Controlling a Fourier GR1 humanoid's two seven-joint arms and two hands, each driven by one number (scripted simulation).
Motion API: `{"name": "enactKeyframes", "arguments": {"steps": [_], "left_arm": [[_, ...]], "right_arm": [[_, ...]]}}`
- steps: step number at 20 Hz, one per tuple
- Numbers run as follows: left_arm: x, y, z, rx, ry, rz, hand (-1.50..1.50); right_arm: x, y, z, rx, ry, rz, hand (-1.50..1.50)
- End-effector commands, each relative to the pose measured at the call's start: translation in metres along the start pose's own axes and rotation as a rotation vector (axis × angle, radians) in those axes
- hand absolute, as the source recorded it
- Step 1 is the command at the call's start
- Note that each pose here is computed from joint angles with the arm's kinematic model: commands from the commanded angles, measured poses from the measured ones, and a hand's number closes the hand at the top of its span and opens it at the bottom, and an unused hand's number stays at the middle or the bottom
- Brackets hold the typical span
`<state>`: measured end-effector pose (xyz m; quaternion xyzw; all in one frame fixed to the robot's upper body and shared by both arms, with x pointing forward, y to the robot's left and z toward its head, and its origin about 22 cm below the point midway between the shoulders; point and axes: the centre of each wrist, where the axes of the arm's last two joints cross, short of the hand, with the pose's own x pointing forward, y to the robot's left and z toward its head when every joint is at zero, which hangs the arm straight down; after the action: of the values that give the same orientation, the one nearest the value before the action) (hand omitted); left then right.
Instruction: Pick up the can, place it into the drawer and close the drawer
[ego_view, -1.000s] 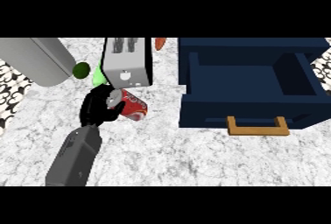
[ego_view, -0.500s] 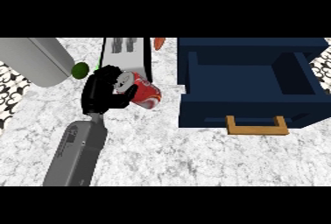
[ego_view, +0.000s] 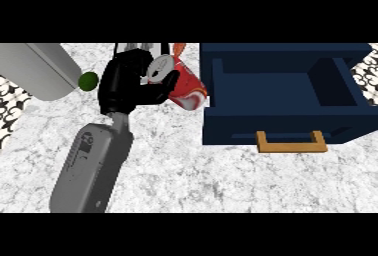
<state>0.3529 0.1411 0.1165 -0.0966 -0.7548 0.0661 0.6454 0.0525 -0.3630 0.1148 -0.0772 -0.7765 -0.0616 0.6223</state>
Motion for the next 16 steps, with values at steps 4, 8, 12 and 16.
{"name": "enactKeyframes", "arguments": {"steps": [4,8,12,16], "left_arm": [[0.032,-0.048,-0.008,-0.012,-0.015,-0.001,1.50],[0.040,-0.065,-0.026,-0.013,-0.011,-0.023,1.50],[0.050,-0.087,-0.042,-0.036,-0.011,-0.042,1.50],[0.060,-0.104,-0.056,-0.027,-0.036,-0.046,1.50]], "right_arm": [[0.006,0.006,-0.023,-0.001,-0.007,-0.005,-1.50],[0.005,0.007,-0.026,-0.004,-0.002,-0.023,-1.50],[0.010,0.003,-0.021,-0.001,0.000,-0.012,-1.50],[0.001,0.003,-0.001,0.023,0.016,-0.014,-1.50]]}}
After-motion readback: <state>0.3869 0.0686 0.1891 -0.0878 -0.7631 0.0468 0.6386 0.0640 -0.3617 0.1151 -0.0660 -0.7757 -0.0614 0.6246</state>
